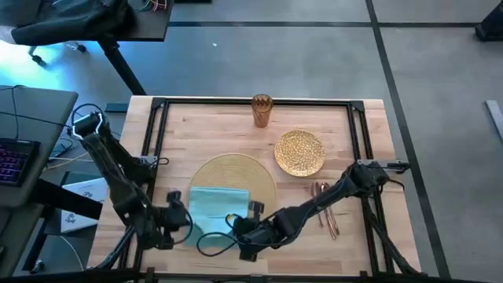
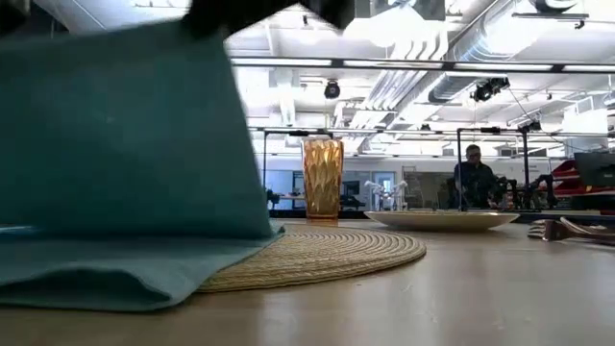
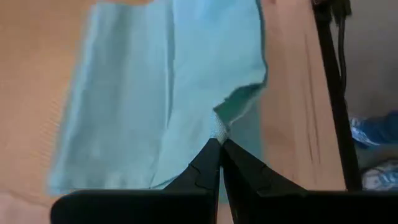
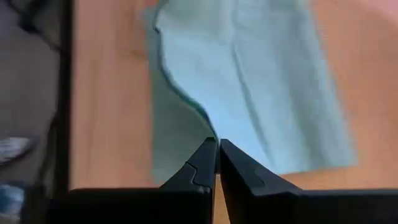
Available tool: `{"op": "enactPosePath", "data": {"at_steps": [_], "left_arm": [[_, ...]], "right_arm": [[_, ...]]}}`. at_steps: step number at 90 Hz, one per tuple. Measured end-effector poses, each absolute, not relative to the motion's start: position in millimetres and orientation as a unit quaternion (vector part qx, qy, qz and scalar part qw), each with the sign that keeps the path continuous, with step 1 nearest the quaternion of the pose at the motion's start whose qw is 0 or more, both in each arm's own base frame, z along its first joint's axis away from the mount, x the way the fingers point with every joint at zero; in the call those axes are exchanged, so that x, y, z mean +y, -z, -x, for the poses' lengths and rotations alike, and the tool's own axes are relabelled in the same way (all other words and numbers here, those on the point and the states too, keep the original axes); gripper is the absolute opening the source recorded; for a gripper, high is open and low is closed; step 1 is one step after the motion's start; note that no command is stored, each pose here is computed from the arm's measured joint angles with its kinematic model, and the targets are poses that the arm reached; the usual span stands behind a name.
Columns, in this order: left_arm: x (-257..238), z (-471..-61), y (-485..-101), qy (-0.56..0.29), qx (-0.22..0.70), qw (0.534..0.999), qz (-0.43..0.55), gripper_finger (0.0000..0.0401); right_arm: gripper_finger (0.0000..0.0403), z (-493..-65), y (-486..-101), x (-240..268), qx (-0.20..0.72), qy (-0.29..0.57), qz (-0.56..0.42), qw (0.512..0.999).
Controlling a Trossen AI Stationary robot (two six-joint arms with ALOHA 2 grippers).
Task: Set table place
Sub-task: Fold the blue table napkin
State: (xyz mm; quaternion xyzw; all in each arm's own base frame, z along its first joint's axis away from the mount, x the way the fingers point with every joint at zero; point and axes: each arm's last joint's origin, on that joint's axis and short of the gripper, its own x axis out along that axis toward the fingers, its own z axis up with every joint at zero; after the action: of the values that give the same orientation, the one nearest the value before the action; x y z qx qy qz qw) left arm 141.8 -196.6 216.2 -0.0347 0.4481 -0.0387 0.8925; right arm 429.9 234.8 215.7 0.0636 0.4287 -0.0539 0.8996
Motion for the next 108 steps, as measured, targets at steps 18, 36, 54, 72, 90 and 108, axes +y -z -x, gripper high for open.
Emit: {"op": "enactPosePath", "data": {"at_steps": [18, 36, 54, 72, 90, 108], "left_arm": [[-208.4, -138.8, -175.4, 0.064, 0.501, 0.863, 0.016, 0.0], [-215.1, -134.7, -160.3, 0.078, 0.536, 0.841, -0.001, 0.0], [-221.5, -133.2, -177.5, 0.094, 0.538, 0.838, 0.004, 0.0], [-221.2, -128.8, -186.8, 0.082, 0.542, 0.836, -0.023, 0.0], [-219.2, -125.9, -170.7, 0.084, 0.563, 0.821, -0.049, 0.0], [-225.8, -127.6, -166.5, 0.107, 0.574, 0.812, -0.026, 0.0025]], "right_arm": [[0.0, -421.9, -188.4, 233.2, 0.447, 0.09, -0.098, 0.885], [0.0, -425.4, -175.4, 236.9, 0.436, 0.031, -0.127, 0.89], [0.0, -425.6, -179.3, 242.6, 0.419, 0.034, -0.139, 0.897], [0.0, -429.0, -177.3, 251.5, 0.396, 0.014, -0.149, 0.906], [0.0, -436.5, -151.6, 255.2, 0.398, 0.012, -0.157, 0.904], [0.0019, -436.2, -134.4, 255.9, 0.425, 0.015, -0.168, 0.89]]}}
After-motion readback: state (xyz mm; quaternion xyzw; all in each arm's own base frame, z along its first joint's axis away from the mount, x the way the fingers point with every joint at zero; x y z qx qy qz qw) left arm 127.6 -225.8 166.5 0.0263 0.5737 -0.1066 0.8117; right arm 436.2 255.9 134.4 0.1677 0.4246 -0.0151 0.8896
